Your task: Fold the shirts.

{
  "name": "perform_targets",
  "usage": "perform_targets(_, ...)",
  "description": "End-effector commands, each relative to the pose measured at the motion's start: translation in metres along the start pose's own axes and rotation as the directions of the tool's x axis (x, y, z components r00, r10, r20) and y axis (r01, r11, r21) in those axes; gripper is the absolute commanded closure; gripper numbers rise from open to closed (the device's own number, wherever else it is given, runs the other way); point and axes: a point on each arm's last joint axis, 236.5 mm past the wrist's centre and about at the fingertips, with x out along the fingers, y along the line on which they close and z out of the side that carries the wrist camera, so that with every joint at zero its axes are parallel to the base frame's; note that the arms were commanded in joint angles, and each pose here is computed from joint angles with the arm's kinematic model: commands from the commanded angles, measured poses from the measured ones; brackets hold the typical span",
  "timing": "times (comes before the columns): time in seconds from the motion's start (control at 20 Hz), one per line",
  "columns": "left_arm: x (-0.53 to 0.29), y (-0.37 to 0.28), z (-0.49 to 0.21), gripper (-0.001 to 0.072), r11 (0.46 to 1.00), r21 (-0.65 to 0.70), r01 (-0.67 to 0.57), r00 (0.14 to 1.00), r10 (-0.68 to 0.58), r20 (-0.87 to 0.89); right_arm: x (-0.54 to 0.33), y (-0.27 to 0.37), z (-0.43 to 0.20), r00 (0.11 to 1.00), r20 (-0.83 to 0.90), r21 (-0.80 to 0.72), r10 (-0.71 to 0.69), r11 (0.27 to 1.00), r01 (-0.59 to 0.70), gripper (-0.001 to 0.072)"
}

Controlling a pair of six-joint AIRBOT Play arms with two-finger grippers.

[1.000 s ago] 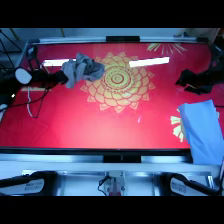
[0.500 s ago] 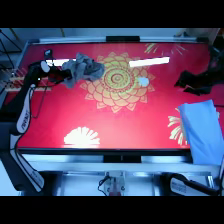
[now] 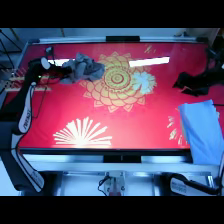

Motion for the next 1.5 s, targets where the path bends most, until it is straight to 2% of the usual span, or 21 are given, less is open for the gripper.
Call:
perform_targets(0.0, -0.133, -0.081, 0.06, 0.0677, 0.98, 0.184, 0.076, 0.966, -0.118, 0.229, -0.021, 0.009, 0.003, 0.998, 0.06, -0.019, 0.016, 1.0, -0.015, 0.0154)
perform_targets(0.15, -0.323, -0.167, 0.078, 0.0676, 0.926, 0.353, 0.131, 0.832, -0.296, 0.469, -0.079, 0.025, 0.004, 0.976, 0.214, -0.132, 0.031, 0.991, -0.003, 0.0154)
perform_targets(0.3, -0.474, -0.223, 0.038, 0.0676, 0.85, 0.483, 0.211, 0.673, -0.484, 0.558, -0.151, 0.037, -0.012, 0.925, 0.379, -0.209, 0.033, 0.977, 0.051, 0.0154)
perform_targets(0.4, -0.513, -0.247, 0.002, 0.0676, 0.791, 0.55, 0.267, 0.627, -0.576, 0.524, -0.194, 0.046, -0.03, 0.879, 0.474, -0.233, 0.05, 0.97, 0.07, 0.0154)
perform_targets(0.55, -0.474, -0.271, -0.044, 0.0676, 0.747, 0.569, 0.344, 0.702, -0.607, 0.372, -0.224, 0.053, -0.062, 0.859, 0.507, -0.247, 0.067, 0.966, 0.071, 0.0154)
perform_targets(0.7, -0.395, -0.261, -0.071, 0.0676, 0.771, 0.561, 0.3, 0.819, -0.51, 0.264, -0.203, 0.044, -0.092, 0.928, 0.37, -0.217, 0.035, 0.975, 0.05, 0.0154)
perform_targets(0.8, -0.354, -0.228, -0.08, 0.0676, 0.805, 0.562, 0.191, 0.899, -0.374, 0.23, -0.164, 0.04, -0.111, 0.971, 0.235, -0.202, 0.047, 0.979, 0.002, 0.0154)
perform_targets(0.9, -0.323, -0.2, -0.099, 0.0676, 0.836, 0.526, 0.153, 0.951, -0.269, 0.151, -0.112, 0.038, -0.13, 0.992, 0.106, -0.179, 0.076, 0.982, -0.056, 0.0155)
perform_targets(1.1, -0.27, -0.17, -0.145, 0.0676, 0.839, 0.53, 0.124, 0.988, -0.153, 0.01, 0.018, 0.057, -0.2, 0.985, -0.147, -0.184, 0.093, 0.976, -0.12, 0.0151)
perform_targets(1.2, -0.25, -0.146, -0.163, 0.0676, 0.831, 0.552, 0.069, 0.998, -0.059, -0.036, 0.066, 0.074, -0.238, 0.964, -0.254, -0.233, 0.074, 0.963, -0.135, 0.0081)
perform_targets(1.3, -0.245, -0.129, -0.173, 0.0676, 0.823, 0.567, 0.032, 0.998, 0.006, -0.064, 0.097, 0.093, -0.251, 0.951, -0.303, -0.253, 0.069, 0.956, -0.15, 0.0081)
perform_targets(1.45, -0.253, -0.115, -0.174, 0.0676, 0.807, 0.591, -0.007, 0.998, 0.044, -0.049, 0.134, 0.117, -0.261, 0.919, -0.368, -0.149, 0.138, 0.968, -0.204, 0.0082)
